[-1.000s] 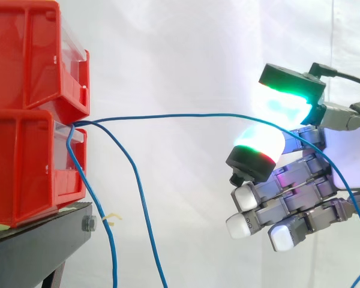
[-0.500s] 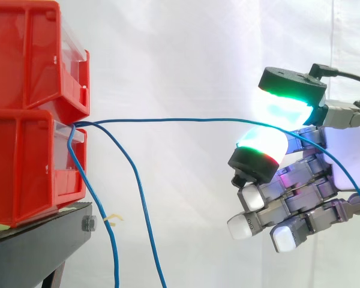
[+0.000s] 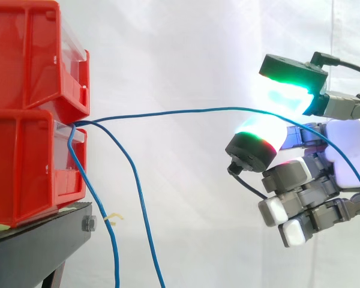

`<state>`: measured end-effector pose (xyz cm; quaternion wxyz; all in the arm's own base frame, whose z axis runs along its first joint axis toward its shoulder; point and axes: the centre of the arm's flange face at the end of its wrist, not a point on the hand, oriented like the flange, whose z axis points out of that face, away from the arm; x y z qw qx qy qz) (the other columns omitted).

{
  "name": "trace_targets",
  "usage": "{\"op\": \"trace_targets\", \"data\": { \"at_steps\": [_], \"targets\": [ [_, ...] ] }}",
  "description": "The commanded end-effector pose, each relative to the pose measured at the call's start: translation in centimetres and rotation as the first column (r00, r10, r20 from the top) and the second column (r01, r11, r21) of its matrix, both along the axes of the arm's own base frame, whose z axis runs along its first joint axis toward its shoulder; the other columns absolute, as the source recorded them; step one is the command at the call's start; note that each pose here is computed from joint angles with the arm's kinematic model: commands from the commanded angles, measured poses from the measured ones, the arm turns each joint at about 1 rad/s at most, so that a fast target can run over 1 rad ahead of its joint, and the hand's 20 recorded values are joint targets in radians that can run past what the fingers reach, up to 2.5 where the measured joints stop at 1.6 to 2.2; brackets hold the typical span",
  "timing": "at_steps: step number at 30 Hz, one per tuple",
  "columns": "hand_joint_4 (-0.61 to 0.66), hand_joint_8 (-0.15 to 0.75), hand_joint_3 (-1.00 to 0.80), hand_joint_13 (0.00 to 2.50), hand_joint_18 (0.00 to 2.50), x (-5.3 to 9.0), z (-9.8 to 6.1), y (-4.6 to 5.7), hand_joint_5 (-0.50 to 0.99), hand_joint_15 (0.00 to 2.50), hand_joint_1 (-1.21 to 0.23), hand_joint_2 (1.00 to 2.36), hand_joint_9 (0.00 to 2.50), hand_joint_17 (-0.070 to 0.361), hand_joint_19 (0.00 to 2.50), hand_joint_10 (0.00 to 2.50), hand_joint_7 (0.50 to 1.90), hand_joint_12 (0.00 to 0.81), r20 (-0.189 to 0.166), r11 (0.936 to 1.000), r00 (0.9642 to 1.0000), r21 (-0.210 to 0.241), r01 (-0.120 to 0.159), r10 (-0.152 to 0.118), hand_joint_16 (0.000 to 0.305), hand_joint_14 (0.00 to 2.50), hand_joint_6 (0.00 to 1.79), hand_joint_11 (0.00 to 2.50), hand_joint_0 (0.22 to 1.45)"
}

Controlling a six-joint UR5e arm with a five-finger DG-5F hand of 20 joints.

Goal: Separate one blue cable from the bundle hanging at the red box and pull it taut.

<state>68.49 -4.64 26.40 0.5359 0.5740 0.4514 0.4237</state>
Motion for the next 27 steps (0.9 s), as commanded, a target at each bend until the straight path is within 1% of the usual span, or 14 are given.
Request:
{"op": "trace_targets", "data": {
  "at_steps": [1, 3, 5, 9, 10, 11, 13, 14, 15, 16, 18, 23, 26, 27],
  "targets": [
    [-0.16, 0.267, -0.11, 0.93, 0.77, 0.02, 0.01, 0.09, -0.19, 0.97, -0.76, 1.03, 1.00, 0.103, 0.65, 0.03, 1.34, 0.362, 0.001, 1.0000, 1.0000, 0.001, -0.001, 0.001, 0.046, 0.03, 0.91, 1.41, 0.66],
    [-0.15, 0.269, -0.11, 0.98, 0.76, 0.01, 0.01, -0.01, -0.19, 1.08, -0.76, 1.03, 1.00, 0.103, 0.66, 0.02, 1.33, 0.368, 0.001, 1.0000, 1.0000, 0.001, 0.000, 0.000, 0.046, 0.02, 0.91, 1.52, 0.66],
    [-0.15, 0.262, -0.11, 1.04, 0.77, 0.02, 0.01, 0.09, -0.19, 1.30, -0.77, 1.03, 1.03, 0.105, 0.71, 0.01, 1.33, 0.361, 0.001, 1.0000, 1.0000, 0.001, -0.001, 0.001, 0.046, 0.02, 0.91, 1.76, 0.66],
    [-0.14, 0.255, -0.12, 1.10, 0.83, 0.01, 0.01, -0.01, -0.19, 1.64, -0.77, 1.03, 1.04, 0.109, 0.81, 0.00, 1.32, 0.349, 0.001, 1.0000, 1.0000, 0.000, 0.000, 0.000, 0.048, 0.00, 0.91, 1.95, 0.66],
    [-0.15, 0.253, -0.12, 1.09, 0.84, -0.02, -0.06, 0.08, -0.19, 1.70, -0.77, 1.03, 1.01, 0.108, 0.84, 0.12, 1.31, 0.353, -0.001, 1.0000, 1.0000, -0.001, -0.001, 0.001, 0.048, 0.04, 0.91, 1.96, 0.66],
    [-0.14, 0.253, -0.12, 1.07, 0.87, 0.01, 0.01, -0.01, -0.19, 1.70, -0.77, 1.03, 0.99, 0.109, 0.87, 0.25, 1.31, 0.351, 0.001, 1.0000, 1.0000, 0.000, 0.000, 0.000, 0.049, 0.14, 0.91, 1.91, 0.67],
    [-0.14, 0.253, -0.13, 0.97, 0.92, 0.01, 0.01, -0.01, -0.19, 1.60, -0.77, 1.03, 0.93, 0.107, 1.01, 0.53, 1.30, 0.354, 0.001, 1.0000, 1.0000, 0.000, 0.000, 0.000, 0.047, 0.69, 0.91, 1.85, 0.67],
    [-0.14, 0.257, -0.13, 0.94, 0.95, 0.02, 0.01, 0.09, -0.19, 1.60, -0.77, 1.02, 0.89, 0.107, 1.06, 0.78, 1.30, 0.358, 0.001, 1.0000, 1.0000, 0.000, -0.001, 0.001, 0.047, 0.83, 0.91, 1.78, 0.67],
    [-0.14, 0.258, -0.13, 0.92, 0.96, -0.02, -0.06, 0.08, -0.19, 1.57, -0.77, 1.02, 0.88, 0.105, 1.08, 0.84, 1.30, 0.355, -0.001, 1.0000, 1.0000, -0.001, -0.001, 0.001, 0.047, 0.94, 0.91, 1.77, 0.67],
    [-0.14, 0.260, -0.14, 0.89, 0.99, -0.03, -0.06, -0.02, -0.19, 1.51, -0.77, 1.02, 0.86, 0.105, 1.14, 0.98, 1.29, 0.357, -0.001, 1.0000, 1.0000, -0.001, 0.000, 0.000, 0.047, 1.19, 0.91, 1.75, 0.67],
    [-0.13, 0.261, -0.14, 0.84, 1.02, 0.02, 0.01, 0.09, -0.19, 1.47, -0.77, 1.02, 0.84, 0.102, 1.23, 1.16, 1.29, 0.358, 0.000, 1.0000, 1.0000, -0.002, -0.001, 0.001, 0.046, 1.47, 0.91, 1.69, 0.67],
    [-0.13, 0.266, -0.15, 0.79, 1.06, -0.01, -0.01, -0.02, -0.19, 1.46, -0.77, 1.02, 0.83, 0.098, 1.26, 1.24, 1.28, 0.357, -0.001, 1.0000, 1.0000, -0.002, 0.000, 0.000, 0.043, 1.79, 0.91, 1.66, 0.67],
    [-0.12, 0.266, -0.15, 0.79, 1.06, -0.04, -0.07, 0.07, -0.19, 1.45, -0.77, 1.02, 0.82, 0.099, 1.25, 1.23, 1.28, 0.355, -0.003, 1.0000, 1.0000, -0.003, 0.000, 0.000, 0.044, 1.80, 0.91, 1.66, 0.67],
    [-0.12, 0.265, -0.15, 0.81, 1.06, 0.00, -0.01, 0.07, -0.19, 1.46, -0.77, 1.02, 0.83, 0.101, 1.24, 1.15, 1.28, 0.358, -0.001, 1.0000, 1.0000, -0.002, 0.000, 0.000, 0.045, 1.67, 0.91, 1.67, 0.67]
  ]
}}
